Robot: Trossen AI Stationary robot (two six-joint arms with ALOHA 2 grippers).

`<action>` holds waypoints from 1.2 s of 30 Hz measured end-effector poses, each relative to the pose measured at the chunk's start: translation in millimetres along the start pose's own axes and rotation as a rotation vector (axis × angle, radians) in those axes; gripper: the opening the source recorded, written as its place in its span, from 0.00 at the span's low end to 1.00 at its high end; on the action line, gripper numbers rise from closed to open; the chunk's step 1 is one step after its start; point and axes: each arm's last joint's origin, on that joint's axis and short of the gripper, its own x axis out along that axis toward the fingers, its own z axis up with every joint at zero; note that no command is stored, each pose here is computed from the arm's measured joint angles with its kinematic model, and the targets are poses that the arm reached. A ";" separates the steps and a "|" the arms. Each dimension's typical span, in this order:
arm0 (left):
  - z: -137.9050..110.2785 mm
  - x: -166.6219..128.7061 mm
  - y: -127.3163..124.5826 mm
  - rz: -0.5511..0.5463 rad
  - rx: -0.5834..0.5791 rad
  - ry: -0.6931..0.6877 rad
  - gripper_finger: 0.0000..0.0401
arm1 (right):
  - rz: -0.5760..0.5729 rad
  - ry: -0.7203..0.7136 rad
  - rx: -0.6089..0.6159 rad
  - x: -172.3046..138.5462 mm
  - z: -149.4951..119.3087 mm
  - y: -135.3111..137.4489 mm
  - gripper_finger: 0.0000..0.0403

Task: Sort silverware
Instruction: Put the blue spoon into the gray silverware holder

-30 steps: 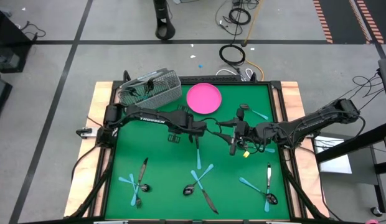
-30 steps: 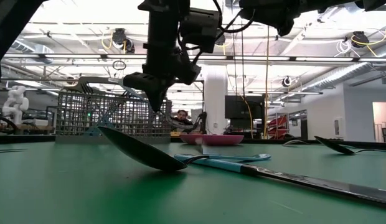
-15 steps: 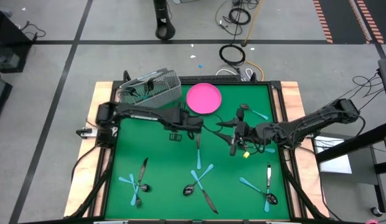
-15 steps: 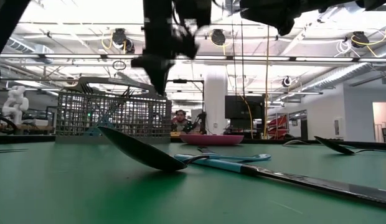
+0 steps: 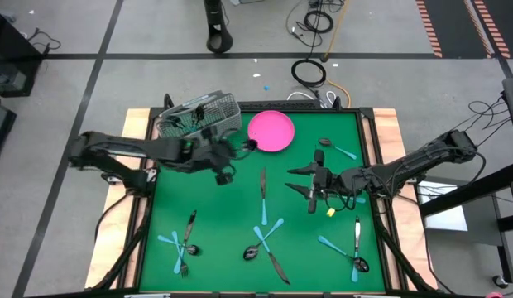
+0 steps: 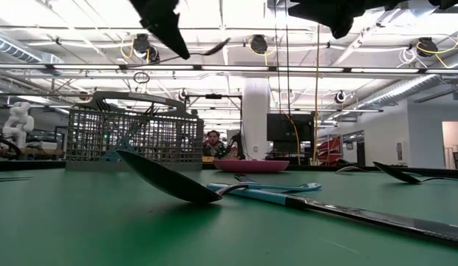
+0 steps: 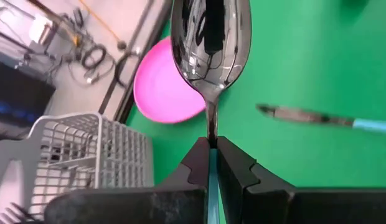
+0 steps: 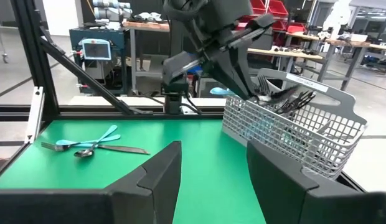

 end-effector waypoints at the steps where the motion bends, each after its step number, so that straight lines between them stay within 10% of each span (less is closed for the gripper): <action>1: -5.7 -2.2 1.3 -0.002 -0.023 -0.037 0.03 | 0.000 -0.001 0.000 0.0 0.1 0.1 0.42; 16: -57.8 4.5 37.5 0.244 -0.288 -0.539 0.03 | 0.000 0.001 0.011 -0.1 -0.4 0.1 0.42; 36: -81.9 75.1 104.3 0.472 -0.427 -0.705 0.03 | -0.006 0.026 -0.011 0.2 -3.2 -0.7 0.42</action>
